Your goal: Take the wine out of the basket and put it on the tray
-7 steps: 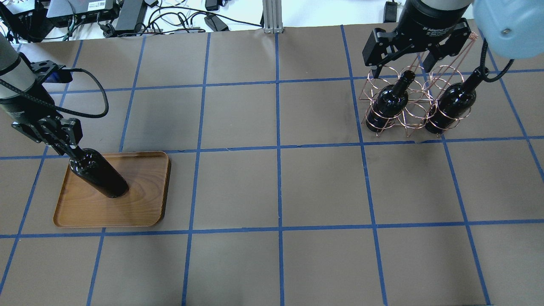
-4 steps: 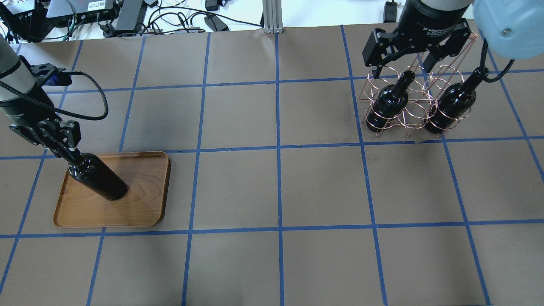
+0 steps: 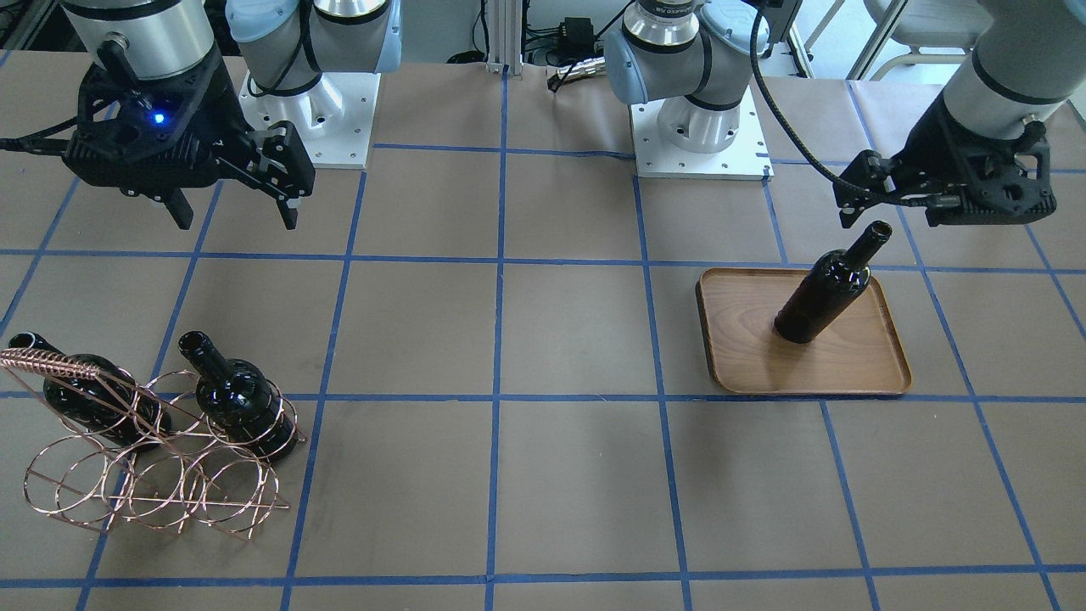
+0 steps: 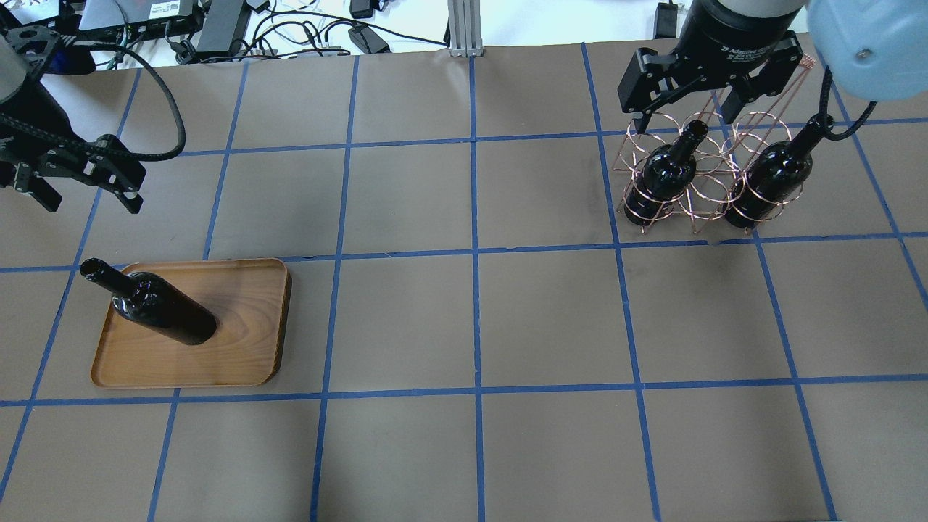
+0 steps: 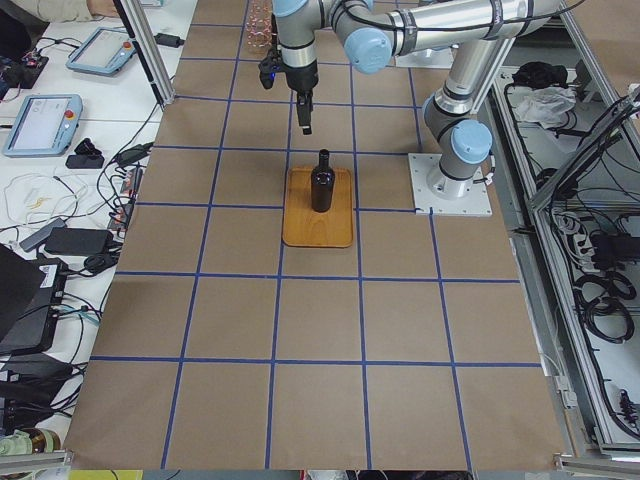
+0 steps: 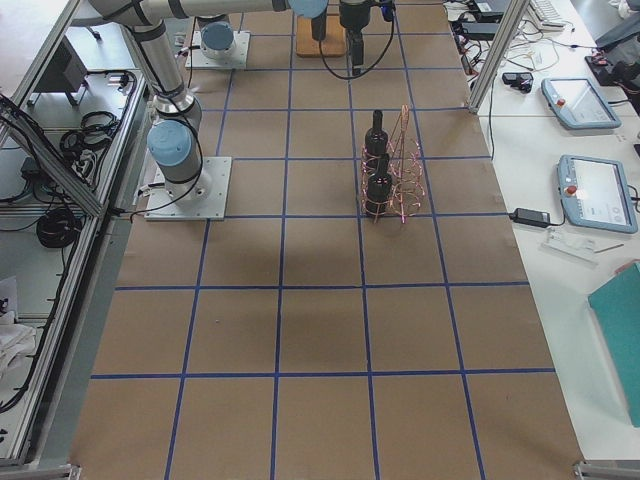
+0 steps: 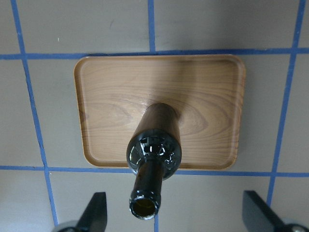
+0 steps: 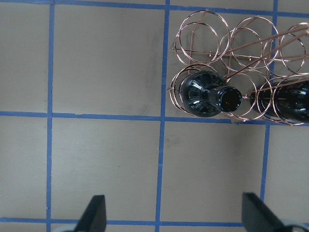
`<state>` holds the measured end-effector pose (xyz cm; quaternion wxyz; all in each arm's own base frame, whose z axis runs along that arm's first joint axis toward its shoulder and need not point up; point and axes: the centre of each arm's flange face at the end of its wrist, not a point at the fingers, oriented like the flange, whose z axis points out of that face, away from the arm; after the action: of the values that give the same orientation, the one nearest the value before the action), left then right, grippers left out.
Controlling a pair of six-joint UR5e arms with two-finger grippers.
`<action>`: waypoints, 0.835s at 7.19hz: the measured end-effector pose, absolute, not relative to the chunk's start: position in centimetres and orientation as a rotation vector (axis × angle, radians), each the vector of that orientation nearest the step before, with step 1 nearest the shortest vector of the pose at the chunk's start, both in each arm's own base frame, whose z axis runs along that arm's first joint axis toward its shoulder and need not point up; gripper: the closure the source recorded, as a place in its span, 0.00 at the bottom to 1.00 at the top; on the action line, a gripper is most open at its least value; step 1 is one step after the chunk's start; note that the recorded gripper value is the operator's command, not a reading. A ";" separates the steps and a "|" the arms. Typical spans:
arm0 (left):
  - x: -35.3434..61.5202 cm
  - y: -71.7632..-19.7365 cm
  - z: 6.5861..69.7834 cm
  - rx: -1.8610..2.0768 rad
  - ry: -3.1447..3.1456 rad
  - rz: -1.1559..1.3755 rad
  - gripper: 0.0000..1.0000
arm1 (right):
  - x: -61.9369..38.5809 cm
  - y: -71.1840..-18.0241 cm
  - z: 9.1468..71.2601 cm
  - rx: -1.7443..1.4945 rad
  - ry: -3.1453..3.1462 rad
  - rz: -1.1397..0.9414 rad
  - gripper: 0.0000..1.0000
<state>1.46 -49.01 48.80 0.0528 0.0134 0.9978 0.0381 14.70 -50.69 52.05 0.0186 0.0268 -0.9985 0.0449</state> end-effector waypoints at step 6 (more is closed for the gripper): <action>-9.7 -47.0 51.6 -0.012 3.113 -0.037 0.00 | 14.6 -50.7 52.0 0.083 -3.102 0.139 0.00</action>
<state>-9.70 -47.00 51.59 0.0140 -0.0038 0.9998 -0.0117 14.65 -50.73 52.03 0.0176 0.0267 -0.9985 0.0448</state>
